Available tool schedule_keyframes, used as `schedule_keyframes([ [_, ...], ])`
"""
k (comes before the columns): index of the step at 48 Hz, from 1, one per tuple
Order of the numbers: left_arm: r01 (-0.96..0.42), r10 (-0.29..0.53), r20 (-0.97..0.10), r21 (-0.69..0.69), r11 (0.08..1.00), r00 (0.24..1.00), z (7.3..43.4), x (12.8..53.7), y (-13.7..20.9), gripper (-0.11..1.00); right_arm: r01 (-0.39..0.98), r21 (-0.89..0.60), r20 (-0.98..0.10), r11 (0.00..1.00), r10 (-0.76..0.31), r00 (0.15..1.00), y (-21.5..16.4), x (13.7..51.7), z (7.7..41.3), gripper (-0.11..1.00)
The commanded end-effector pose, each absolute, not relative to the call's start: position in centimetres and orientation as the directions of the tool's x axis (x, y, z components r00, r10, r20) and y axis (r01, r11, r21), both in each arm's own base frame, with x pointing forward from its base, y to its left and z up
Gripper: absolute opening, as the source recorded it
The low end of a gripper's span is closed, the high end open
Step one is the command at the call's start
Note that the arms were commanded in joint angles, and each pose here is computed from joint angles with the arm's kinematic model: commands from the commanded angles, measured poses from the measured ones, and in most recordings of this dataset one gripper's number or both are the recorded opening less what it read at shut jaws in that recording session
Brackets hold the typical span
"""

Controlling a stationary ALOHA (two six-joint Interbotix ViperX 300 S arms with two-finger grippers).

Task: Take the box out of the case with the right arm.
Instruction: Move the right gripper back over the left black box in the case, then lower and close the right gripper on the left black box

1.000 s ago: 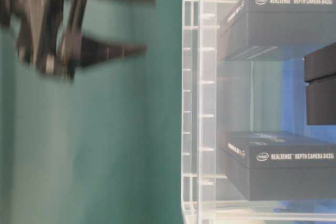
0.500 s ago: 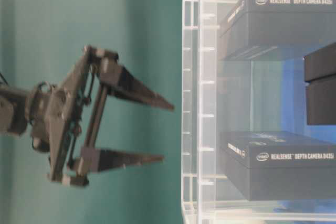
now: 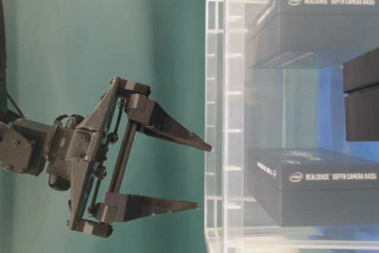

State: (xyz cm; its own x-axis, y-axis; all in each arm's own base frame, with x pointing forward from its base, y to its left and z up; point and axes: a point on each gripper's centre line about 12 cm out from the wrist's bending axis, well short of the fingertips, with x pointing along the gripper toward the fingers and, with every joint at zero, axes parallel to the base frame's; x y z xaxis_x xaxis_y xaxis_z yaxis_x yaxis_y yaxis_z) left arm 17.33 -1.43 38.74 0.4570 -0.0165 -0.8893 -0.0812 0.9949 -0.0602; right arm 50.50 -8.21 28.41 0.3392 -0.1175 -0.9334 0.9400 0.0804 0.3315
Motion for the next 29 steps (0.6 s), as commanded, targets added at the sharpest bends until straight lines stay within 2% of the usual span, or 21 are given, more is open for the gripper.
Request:
schedule_keyframes([
  [1,-0.084,-0.014,-0.885,-0.060,0.995,0.465,39.01,17.45,-1.37,0.02,0.922,0.377,-0.914,0.088,-0.124,0.386,-8.05,50.36,30.47,0.88],
  [11,-0.084,-0.014,-0.885,-0.060,0.995,0.465,39.01,17.45,-1.37,0.02,0.922,0.376,-0.914,0.092,-0.131,0.385,-7.85,50.44,30.32,0.93],
  [29,-0.084,-0.014,-0.885,-0.060,0.995,0.465,39.01,17.45,-1.37,0.02,0.926,0.373,-0.917,0.057,-0.129,0.377,-7.86,50.56,29.87,0.93],
])
